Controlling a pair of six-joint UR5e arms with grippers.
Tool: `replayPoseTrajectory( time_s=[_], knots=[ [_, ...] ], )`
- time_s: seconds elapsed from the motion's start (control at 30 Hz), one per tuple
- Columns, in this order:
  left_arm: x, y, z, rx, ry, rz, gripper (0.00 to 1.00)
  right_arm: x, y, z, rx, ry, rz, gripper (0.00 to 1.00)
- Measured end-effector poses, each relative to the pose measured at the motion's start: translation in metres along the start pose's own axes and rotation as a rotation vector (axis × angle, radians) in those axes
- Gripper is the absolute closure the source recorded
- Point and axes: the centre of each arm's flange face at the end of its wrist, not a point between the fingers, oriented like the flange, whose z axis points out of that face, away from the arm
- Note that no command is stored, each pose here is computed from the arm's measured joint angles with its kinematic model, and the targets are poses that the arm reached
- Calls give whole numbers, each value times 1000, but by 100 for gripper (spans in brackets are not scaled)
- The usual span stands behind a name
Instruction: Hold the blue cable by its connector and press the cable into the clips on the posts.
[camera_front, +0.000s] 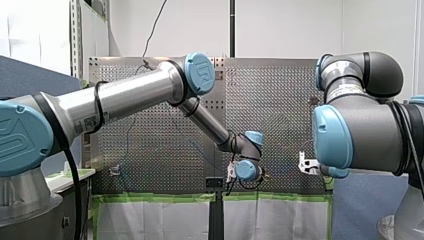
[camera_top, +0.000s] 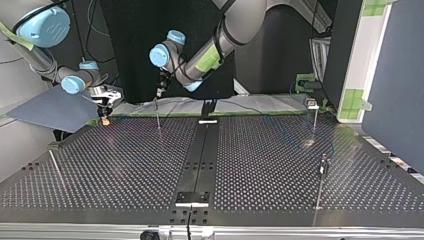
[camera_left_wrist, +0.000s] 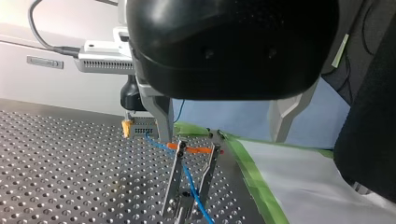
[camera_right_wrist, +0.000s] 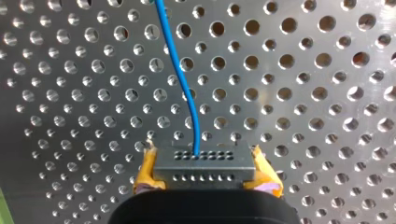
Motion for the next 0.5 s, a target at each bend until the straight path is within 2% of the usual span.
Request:
replayPoseTrajectory(
  time_s=[0.5],
  knots=[
    [0,0,0,-5,0,8,0,-2,0,0,1,-2,1,100]
  ],
)
